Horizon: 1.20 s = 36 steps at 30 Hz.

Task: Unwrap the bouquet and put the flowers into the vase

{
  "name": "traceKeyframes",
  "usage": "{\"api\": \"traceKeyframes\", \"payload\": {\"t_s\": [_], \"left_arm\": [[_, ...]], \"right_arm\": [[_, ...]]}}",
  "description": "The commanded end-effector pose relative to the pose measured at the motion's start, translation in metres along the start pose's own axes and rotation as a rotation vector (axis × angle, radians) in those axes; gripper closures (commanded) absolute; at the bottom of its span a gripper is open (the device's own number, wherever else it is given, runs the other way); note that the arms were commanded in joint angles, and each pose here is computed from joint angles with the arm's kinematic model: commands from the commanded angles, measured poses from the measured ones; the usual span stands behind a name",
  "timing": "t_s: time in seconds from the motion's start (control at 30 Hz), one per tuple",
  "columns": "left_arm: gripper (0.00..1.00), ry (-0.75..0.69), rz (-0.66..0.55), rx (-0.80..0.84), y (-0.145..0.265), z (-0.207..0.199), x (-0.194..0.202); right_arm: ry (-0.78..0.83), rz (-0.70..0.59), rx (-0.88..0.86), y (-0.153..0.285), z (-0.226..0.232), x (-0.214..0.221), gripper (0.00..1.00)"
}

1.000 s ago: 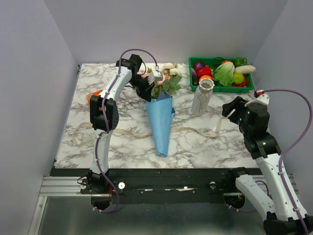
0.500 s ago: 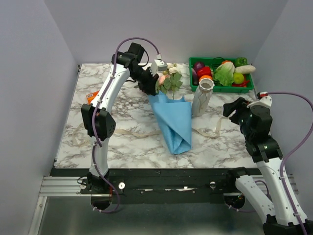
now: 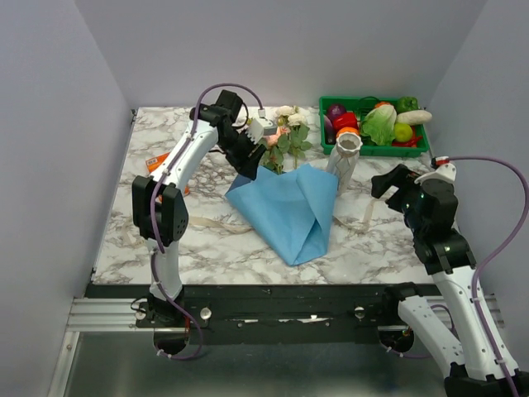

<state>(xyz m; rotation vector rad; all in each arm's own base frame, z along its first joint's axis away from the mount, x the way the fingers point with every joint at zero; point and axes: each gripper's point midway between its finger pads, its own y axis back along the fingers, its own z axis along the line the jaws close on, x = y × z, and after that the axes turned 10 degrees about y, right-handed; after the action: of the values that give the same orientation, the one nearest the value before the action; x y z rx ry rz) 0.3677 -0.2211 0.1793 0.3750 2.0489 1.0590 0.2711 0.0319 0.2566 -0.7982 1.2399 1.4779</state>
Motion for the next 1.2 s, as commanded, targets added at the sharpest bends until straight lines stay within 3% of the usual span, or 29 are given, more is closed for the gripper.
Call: {"api": "traceKeyframes", "payload": {"t_s": [0.0, 0.2, 0.37, 0.53, 0.77, 1.0, 1.1, 1.17], "left_arm": [[0.36, -0.026, -0.009, -0.061, -0.015, 0.006, -0.002], [0.36, -0.008, 0.017, -0.090, -0.052, 0.020, -0.002], [0.41, 0.013, 0.051, -0.087, -0.060, 0.030, 0.007], [0.64, 0.023, 0.109, -0.055, -0.065, 0.026, 0.032], [1.00, 0.034, 0.115, -0.038, -0.051, 0.027, 0.043], [1.00, 0.089, 0.074, -0.054, -0.015, 0.041, 0.057], [1.00, 0.132, 0.046, -0.085, 0.003, 0.055, 0.073], [1.00, 0.151, 0.035, -0.099, 0.011, 0.062, 0.082]], "right_arm": [[0.008, 0.026, -0.055, -0.002, 0.008, 0.009, 0.05], [0.123, 0.073, -0.090, 0.000, 0.033, 0.031, 0.00], [0.288, 0.092, 0.017, 0.004, 0.055, 0.041, 0.00], [0.398, 0.128, 0.046, -0.002, 0.078, 0.056, 0.00], [0.368, 0.084, 0.210, 0.001, 0.059, 0.039, 0.00], [0.334, 0.043, 0.430, 0.036, 0.001, 0.015, 0.00], [0.307, 0.050, 0.435, 0.046, -0.007, 0.011, 0.00], [0.353, 0.100, 0.338, 0.048, 0.004, 0.015, 0.00]]}}
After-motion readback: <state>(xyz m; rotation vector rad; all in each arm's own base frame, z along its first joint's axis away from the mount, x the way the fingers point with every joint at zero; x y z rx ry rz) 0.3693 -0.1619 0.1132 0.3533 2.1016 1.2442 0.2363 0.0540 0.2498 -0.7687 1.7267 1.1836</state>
